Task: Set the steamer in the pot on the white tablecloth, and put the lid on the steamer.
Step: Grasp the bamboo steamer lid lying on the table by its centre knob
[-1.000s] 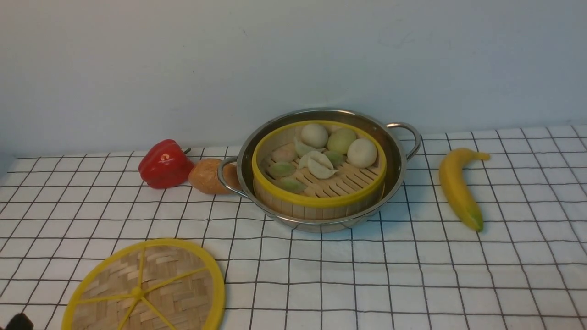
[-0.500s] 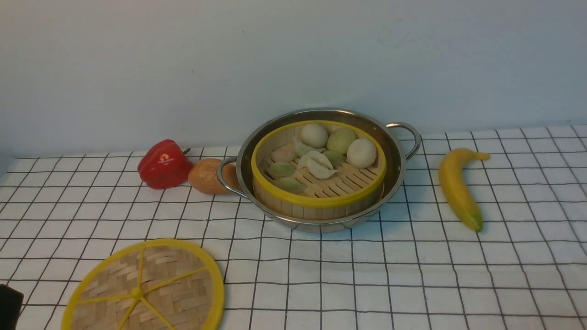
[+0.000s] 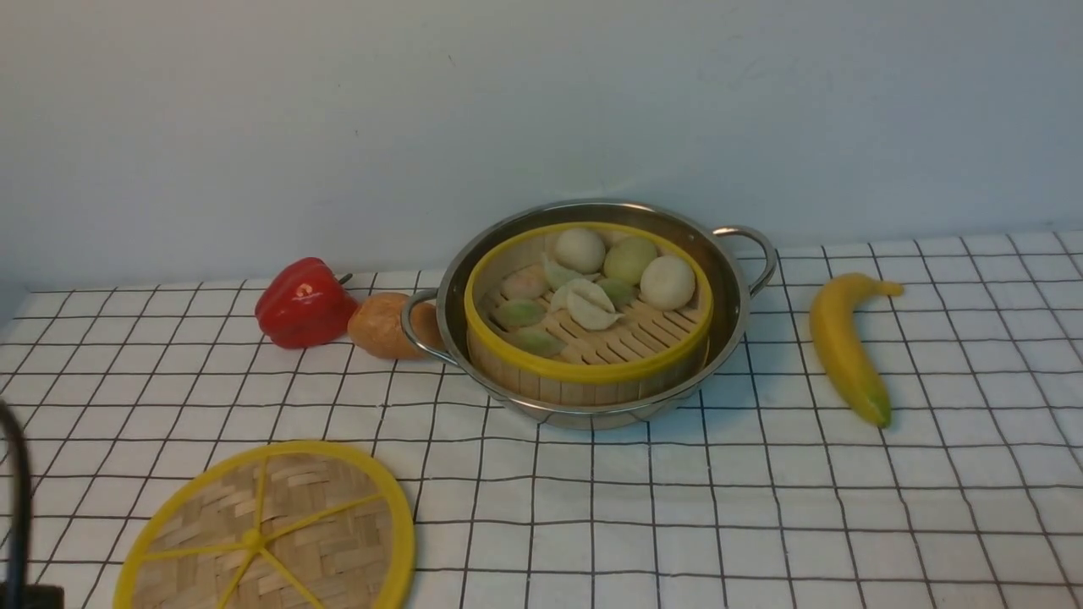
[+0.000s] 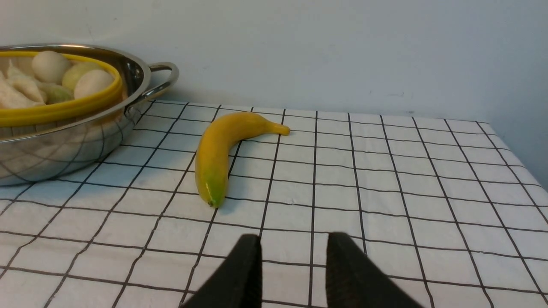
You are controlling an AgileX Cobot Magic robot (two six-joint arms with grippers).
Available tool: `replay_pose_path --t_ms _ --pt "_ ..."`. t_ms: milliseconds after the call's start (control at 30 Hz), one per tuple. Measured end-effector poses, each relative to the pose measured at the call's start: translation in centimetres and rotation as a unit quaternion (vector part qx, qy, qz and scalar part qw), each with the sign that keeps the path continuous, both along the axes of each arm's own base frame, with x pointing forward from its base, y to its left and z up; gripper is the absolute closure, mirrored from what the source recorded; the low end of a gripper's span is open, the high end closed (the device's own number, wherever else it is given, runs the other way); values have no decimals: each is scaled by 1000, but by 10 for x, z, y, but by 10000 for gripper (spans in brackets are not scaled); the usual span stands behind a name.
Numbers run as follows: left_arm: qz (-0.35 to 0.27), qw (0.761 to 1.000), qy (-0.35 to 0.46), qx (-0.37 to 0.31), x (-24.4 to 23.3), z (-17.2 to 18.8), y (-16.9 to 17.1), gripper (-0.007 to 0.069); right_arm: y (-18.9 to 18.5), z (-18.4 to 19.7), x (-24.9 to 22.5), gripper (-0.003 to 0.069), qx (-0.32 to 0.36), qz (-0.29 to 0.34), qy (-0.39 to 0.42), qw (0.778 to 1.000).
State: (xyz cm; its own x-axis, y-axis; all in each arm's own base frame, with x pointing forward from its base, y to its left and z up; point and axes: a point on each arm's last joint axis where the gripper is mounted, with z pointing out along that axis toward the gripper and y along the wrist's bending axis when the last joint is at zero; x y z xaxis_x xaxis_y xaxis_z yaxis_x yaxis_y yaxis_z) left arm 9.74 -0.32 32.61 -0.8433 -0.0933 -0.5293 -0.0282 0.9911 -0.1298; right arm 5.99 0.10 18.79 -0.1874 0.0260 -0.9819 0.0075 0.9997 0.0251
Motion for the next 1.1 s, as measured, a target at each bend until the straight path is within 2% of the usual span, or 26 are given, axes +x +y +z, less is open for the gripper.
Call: replay_pose_path --t_ms 67,133,267,367,467,633,1100 --pt "-36 999 20 23 15 0 2 382 0 0 0 420 0 0 0 1000" --pt "-108 991 63 47 46 -8 5 382 0 0 0 420 0 0 0 1000" --pt "-193 975 108 24 80 -28 1 349 0 0 0 419 0 0 0 1000" --pt "-240 963 125 2 105 -48 -2 284 0 0 0 419 0 0 0 1000" --pt "-241 961 135 4 124 -64 1 228 0 0 0 419 0 0 0 1000" --pt "-221 964 146 8 150 -91 6 210 0 0 0 419 0 0 0 1000" --pt "-203 957 205 -12 183 -157 7 272 0 0 0 419 0 0 0 1000"
